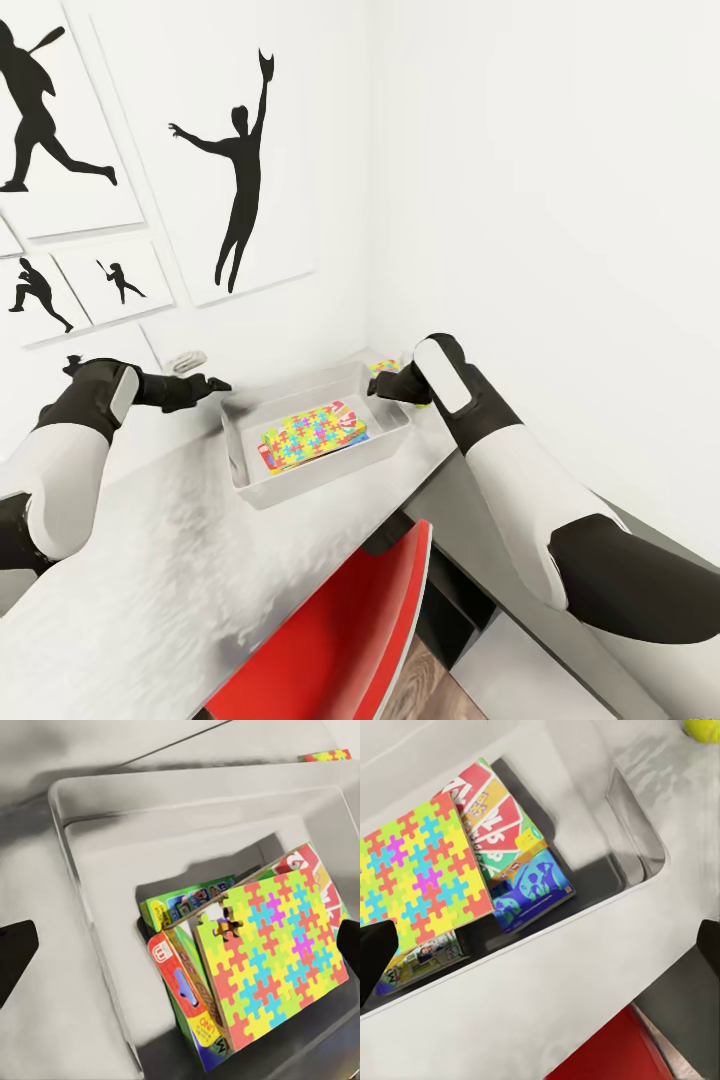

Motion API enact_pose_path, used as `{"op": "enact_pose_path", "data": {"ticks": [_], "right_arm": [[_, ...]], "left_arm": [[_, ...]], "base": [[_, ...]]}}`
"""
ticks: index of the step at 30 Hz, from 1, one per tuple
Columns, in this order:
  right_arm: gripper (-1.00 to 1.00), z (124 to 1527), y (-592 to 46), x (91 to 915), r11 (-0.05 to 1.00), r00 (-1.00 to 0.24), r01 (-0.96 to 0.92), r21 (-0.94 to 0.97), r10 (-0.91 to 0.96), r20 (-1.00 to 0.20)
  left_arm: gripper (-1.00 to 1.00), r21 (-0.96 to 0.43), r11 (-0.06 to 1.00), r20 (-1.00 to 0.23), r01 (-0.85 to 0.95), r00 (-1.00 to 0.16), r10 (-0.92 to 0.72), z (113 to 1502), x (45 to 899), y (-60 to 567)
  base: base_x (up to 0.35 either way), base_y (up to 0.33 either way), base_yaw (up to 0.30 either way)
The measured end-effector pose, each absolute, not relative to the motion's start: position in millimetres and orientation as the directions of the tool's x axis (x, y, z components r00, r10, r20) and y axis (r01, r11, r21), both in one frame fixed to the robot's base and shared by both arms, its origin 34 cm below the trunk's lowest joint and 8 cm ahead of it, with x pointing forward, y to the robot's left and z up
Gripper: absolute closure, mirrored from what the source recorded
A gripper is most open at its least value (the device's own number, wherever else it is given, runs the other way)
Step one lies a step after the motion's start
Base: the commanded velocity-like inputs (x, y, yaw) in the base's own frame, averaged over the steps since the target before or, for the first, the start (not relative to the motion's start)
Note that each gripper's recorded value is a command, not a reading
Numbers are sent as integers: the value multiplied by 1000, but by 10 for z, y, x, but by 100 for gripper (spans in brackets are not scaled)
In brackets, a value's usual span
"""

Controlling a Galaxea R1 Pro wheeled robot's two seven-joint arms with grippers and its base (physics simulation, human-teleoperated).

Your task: Put all the toys in the child's room - the three board games (two on the bed and one on the table), the two jigsaw puzzles on the table, and the tennis ball on the table - inside the toy box on the table in the child's room.

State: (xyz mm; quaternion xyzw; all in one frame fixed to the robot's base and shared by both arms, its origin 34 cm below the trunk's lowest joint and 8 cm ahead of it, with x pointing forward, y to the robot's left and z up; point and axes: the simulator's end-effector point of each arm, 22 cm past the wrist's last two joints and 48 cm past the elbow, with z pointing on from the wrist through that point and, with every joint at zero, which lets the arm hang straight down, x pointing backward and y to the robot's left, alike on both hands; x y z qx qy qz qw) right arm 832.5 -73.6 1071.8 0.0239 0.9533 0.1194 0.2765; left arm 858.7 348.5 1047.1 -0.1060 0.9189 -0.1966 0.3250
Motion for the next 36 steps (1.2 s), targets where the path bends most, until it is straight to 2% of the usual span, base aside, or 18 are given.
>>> {"op": "enact_pose_path", "data": {"ticks": [28,36], "right_arm": [[-100,10909,-796,8549,979,-821,-33,202,88,-564],[-100,10833,-916,8670,985,-845,2,170,92,-527]], "left_arm": [[-100,-421,903,-531,-86,-784,-322,10247,8591,3495],[-100,-420,903,-517,-93,-793,-323,10143,8585,3493]], "base": [[0,0,0],[0,0,0]]}}
